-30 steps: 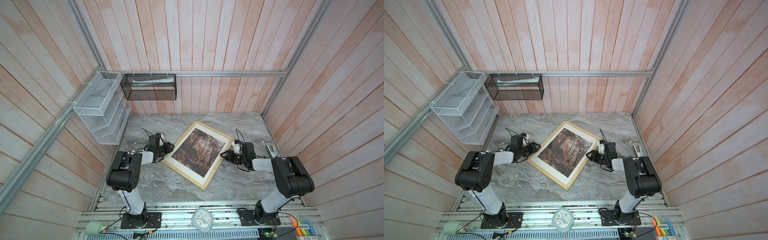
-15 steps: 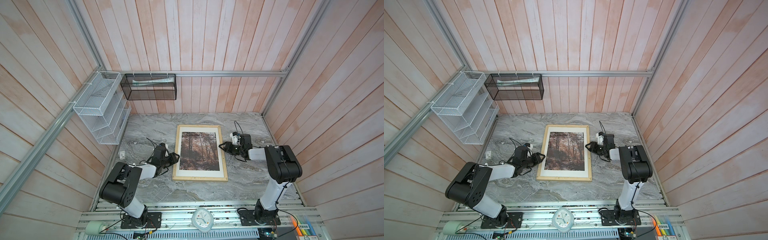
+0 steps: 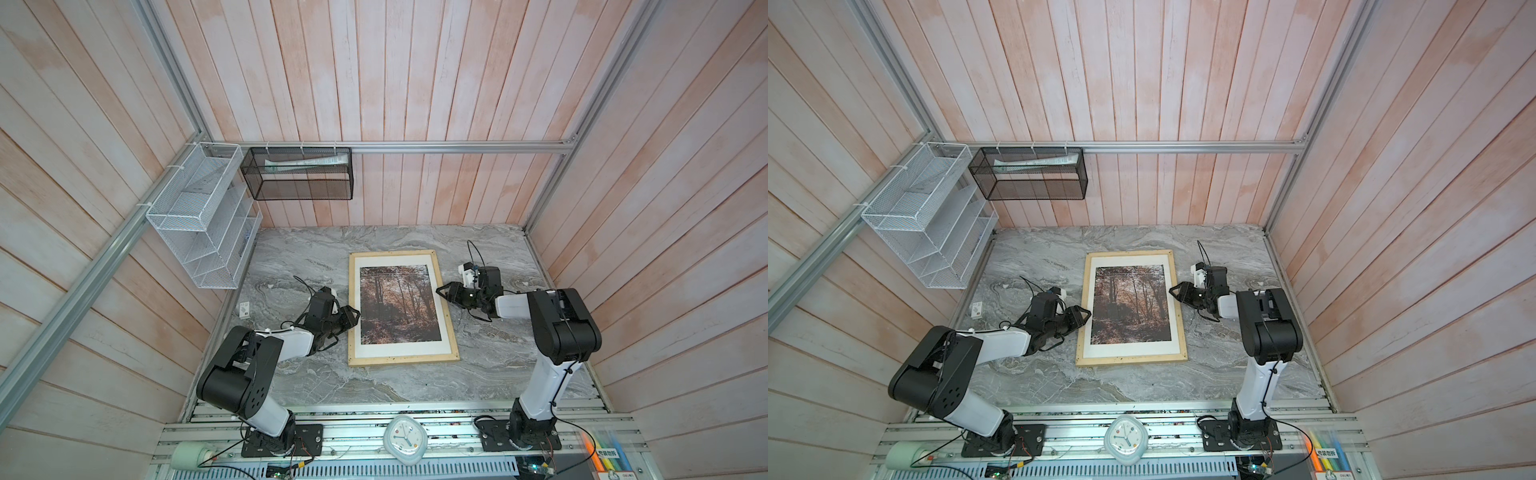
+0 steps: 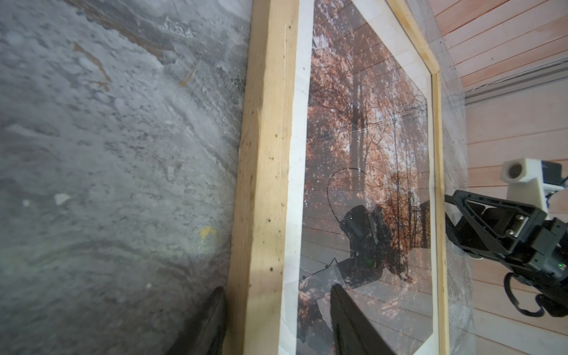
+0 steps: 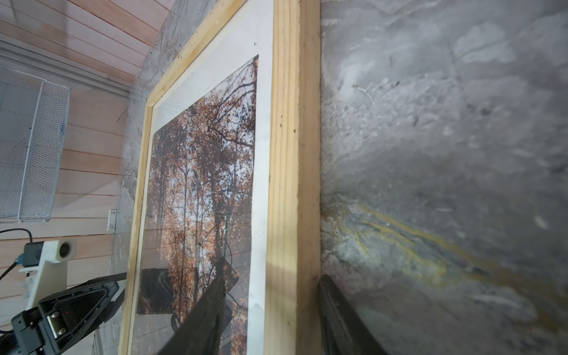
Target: Put the photo into the frame
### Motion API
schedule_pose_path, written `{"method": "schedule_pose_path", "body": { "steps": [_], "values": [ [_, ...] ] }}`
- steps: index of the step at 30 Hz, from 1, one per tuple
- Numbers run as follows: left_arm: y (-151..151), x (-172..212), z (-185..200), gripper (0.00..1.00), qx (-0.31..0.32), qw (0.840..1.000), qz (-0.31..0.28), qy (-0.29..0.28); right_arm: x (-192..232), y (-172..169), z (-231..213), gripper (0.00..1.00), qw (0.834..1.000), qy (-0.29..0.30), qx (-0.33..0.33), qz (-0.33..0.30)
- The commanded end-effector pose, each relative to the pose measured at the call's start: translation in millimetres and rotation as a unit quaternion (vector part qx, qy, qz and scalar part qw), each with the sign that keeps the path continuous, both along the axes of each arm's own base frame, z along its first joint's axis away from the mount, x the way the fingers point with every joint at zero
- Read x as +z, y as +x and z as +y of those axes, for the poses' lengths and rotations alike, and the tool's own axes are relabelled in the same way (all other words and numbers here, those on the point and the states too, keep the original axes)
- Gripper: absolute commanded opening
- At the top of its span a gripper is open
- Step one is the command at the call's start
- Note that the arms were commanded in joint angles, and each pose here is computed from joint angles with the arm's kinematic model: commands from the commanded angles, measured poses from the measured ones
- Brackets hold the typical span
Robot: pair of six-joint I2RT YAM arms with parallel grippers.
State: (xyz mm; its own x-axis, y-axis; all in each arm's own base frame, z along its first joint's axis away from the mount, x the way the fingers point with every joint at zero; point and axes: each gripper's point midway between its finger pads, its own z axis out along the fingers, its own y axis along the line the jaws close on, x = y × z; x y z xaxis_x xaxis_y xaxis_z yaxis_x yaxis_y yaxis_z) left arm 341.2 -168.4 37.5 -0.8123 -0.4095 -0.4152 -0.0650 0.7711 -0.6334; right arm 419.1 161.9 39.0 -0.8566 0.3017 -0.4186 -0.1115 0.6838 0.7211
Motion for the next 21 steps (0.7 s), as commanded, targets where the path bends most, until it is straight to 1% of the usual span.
{"method": "schedule_pose_path", "body": {
  "steps": [1,10,18,21],
  "values": [
    [-1.7,-0.6,-0.2,0.57,-0.009,1.0,0.013,0.024,13.1,-4.7,11.4,0.5,1.0,0.013,0.028,-0.004],
    [23.1,22.2,19.9,0.59,0.008,0.998,-0.011,0.067,25.8,5.5,-18.5,0.5,1.0,0.008,-0.007,-0.018],
    [30.4,47.6,43.5,0.61,0.032,0.989,-0.04,0.138,33.8,5.1,-37.0,0.49,0.999,-0.007,-0.027,-0.028],
    [31.5,63.1,48.4,0.62,0.032,0.986,-0.058,0.155,40.5,3.0,-44.0,0.49,0.998,-0.026,-0.036,-0.036]
  ]
}}
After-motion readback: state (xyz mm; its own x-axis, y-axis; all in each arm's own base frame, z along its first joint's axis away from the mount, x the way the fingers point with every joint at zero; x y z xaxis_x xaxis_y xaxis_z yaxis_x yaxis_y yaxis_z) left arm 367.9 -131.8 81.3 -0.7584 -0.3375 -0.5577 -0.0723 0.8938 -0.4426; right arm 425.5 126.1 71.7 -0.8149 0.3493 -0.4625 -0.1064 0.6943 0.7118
